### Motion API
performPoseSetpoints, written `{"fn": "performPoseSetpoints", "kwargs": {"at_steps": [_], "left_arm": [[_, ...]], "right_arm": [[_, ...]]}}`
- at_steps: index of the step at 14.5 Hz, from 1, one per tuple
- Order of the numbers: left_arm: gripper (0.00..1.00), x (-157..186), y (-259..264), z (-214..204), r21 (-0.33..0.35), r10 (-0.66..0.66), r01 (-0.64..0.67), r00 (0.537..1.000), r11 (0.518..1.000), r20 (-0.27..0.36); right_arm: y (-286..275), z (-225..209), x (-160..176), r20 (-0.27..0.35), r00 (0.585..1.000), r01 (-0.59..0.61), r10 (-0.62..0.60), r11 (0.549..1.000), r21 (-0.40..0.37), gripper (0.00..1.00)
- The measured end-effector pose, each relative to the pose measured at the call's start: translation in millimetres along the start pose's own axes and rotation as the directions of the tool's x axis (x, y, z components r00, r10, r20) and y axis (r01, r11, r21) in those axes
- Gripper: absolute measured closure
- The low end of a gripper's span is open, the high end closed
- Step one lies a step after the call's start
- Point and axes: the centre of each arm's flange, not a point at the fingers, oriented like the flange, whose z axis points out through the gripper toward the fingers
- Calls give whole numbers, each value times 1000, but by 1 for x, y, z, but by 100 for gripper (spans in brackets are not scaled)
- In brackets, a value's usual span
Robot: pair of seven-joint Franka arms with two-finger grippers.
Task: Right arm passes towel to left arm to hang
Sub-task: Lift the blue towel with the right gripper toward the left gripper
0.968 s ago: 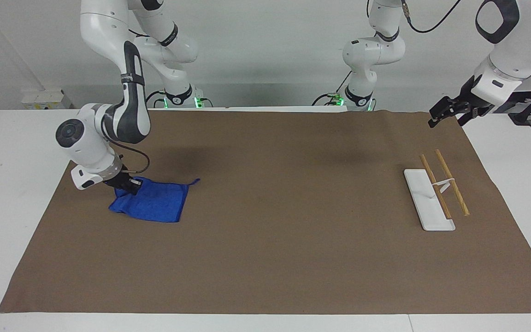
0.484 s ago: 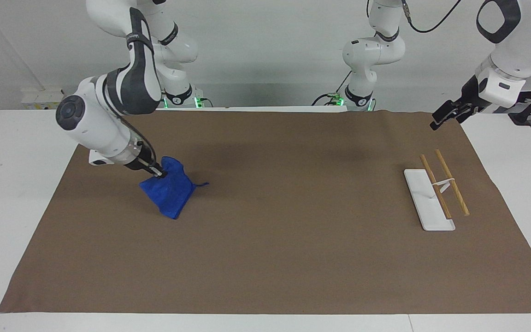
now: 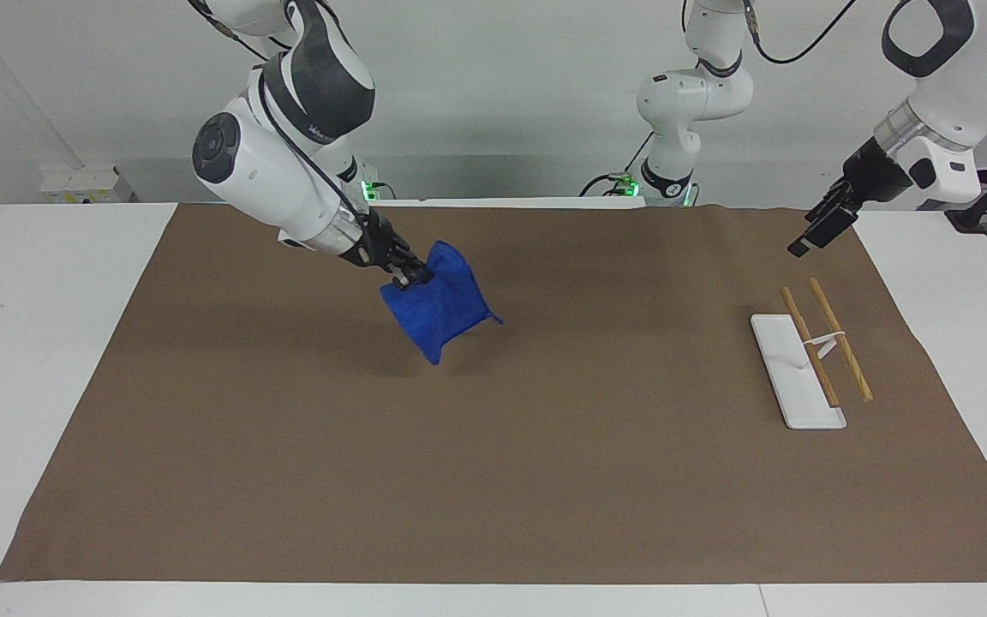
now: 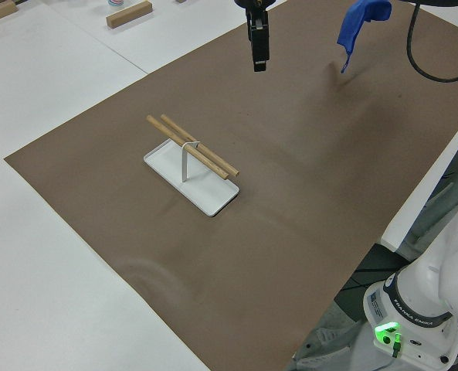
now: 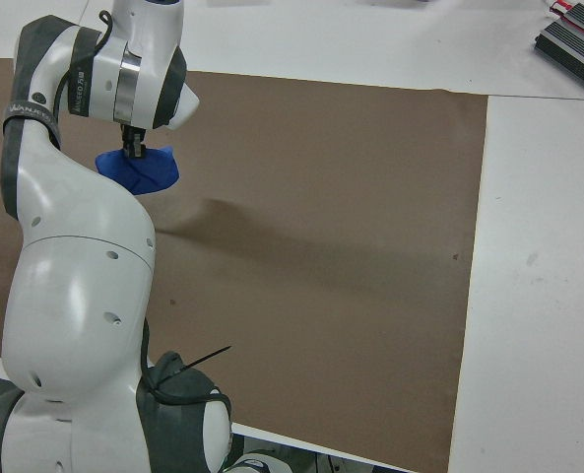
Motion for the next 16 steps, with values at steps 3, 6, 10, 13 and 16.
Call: {"fn": "performPoseSetpoints", "kwargs": {"at_steps": [3,6,10,13,16], "left_arm": [[0,-8,2,18,-65,-219,224,973,972,78],[0,-27,6,28,-101,-375,392,914,914,156],[0,-62,32,39,-145,-469,501,858,853,210],[0,-93,55,59,-176,-474,524,841,833,259],[0,-98,63,62,-216,-487,562,813,798,318]], "right_arm": [[-15,0,-37,125,989,-95,81,989,115,95],[-28,19,-93,209,972,-160,111,959,233,95],[-38,32,-130,307,943,-242,131,902,357,95],[-40,49,-149,336,931,-271,142,886,376,95],[-39,53,-154,348,925,-285,151,883,373,95]]}}
